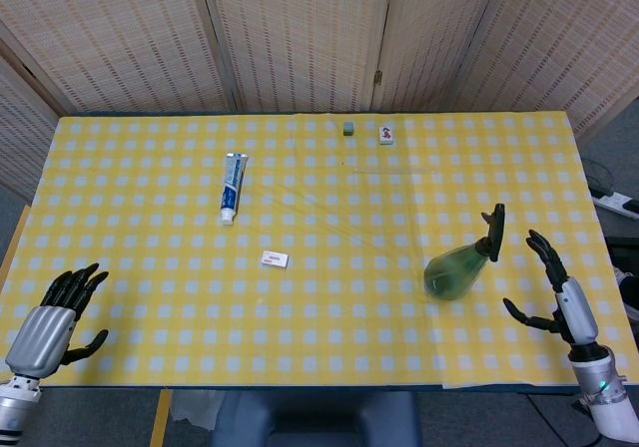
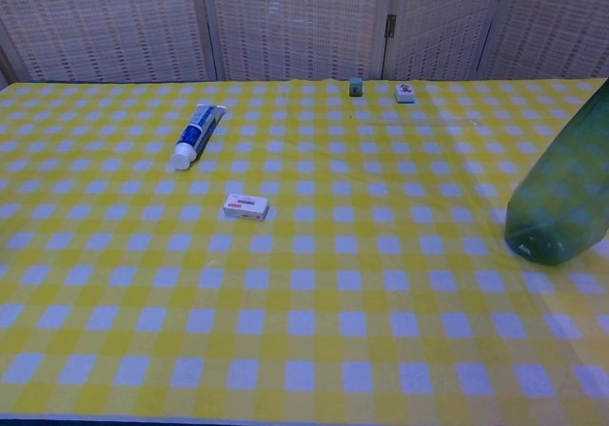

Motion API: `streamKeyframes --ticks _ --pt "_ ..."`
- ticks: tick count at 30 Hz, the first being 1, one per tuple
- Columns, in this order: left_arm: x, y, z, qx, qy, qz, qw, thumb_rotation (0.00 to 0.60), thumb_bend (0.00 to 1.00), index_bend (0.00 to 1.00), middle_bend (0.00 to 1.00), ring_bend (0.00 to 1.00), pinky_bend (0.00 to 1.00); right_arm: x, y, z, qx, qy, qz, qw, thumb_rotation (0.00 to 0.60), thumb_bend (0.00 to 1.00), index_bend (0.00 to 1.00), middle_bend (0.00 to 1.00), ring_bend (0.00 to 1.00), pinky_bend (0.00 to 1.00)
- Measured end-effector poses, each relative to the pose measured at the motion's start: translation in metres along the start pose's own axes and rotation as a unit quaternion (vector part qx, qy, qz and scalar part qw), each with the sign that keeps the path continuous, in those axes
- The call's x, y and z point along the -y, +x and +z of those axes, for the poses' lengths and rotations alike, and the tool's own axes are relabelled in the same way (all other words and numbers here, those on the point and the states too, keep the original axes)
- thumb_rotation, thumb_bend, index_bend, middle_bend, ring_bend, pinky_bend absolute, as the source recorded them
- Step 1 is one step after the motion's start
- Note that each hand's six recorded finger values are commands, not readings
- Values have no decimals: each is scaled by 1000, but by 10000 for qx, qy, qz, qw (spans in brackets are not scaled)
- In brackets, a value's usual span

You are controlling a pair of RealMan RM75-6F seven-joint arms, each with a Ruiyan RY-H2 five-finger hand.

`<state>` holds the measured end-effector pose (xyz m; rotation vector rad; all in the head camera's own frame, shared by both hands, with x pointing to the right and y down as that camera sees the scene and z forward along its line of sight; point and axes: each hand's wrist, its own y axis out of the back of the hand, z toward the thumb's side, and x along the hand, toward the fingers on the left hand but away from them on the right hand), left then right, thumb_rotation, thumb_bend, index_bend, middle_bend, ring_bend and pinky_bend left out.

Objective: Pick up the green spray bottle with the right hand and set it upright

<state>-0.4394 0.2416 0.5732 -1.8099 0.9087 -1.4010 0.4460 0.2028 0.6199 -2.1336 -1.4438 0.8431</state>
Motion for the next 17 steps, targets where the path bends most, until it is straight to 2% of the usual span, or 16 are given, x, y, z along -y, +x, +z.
streamKeyframes --ticks 2,5,8,12,15,17 --pt "-1 0 2 33 45 80 10000 600 376 0 23 43 0 -7 6 -1 110 508 61 9986 600 320 0 0 23 0" --pt "-4 -1 5 102 116 235 9996 600 377 0 23 42 0 -21 15 -2 383 1477 168 9881 600 320 0 0 1 0" --pt "-6 -2 9 167 228 377 9989 600 377 0 23 39 0 -30 24 5 722 2403 140 9679 600 320 0 0 0 0" --pt "-6 -6 13 227 399 478 9978 600 376 0 24 39 0 -36 34 28 1226 3412 78 9319 600 321 0 0 0 0" --pt "-4 -8 15 232 448 476 9976 600 377 0 24 39 0 -36 40 47 1542 3726 120 9150 600 321 0 0 1 0" --pt "-3 -9 15 198 476 453 9976 600 376 0 24 39 0 -36 42 54 1680 3820 174 9086 600 321 0 0 1 0"
